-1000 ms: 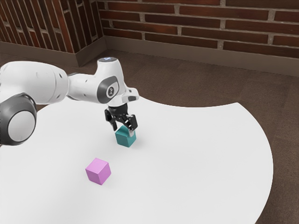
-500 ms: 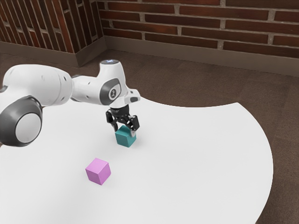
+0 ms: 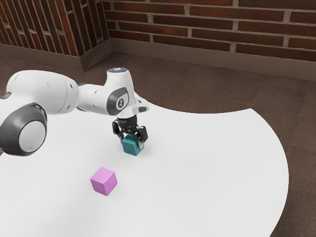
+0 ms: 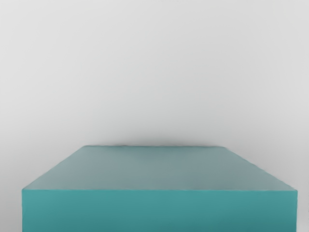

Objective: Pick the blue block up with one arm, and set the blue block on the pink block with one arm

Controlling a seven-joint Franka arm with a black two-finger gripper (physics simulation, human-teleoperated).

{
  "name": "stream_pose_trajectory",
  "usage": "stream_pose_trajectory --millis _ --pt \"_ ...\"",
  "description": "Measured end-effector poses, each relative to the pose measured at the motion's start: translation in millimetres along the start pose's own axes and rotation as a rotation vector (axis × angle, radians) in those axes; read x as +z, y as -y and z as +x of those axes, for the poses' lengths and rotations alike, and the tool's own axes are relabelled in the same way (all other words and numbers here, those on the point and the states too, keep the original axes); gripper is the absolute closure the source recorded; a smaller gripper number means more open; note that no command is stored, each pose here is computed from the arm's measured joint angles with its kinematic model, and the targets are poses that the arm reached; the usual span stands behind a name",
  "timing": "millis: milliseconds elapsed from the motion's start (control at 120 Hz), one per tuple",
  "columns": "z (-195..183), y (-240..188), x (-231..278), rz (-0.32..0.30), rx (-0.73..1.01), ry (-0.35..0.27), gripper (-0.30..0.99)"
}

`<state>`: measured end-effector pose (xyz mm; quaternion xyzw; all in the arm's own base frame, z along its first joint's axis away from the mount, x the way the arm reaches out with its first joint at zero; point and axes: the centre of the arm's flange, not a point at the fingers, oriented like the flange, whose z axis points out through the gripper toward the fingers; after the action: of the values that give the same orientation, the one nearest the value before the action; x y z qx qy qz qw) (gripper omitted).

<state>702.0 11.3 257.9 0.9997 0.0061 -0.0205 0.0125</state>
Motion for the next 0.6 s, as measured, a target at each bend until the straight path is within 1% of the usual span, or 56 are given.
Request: stream_pose_trajectory --millis 217,408,450,558,600 --pt "1.7 1.4 0.9 0.001 -0.008 -0.016 0.02" --pt "1.0 -0.4 2.2 0.000 -0.012 -0.018 0.02" --pt "1.1 -0.6 1.5 0.000 -0.013 -0.020 0.07" --pt "1.3 -1.5 0.2 -0.001 -0.017 -0.023 0.26" --pt "1.4 -1.6 -0.2 0.000 -0.018 -0.024 0.30"
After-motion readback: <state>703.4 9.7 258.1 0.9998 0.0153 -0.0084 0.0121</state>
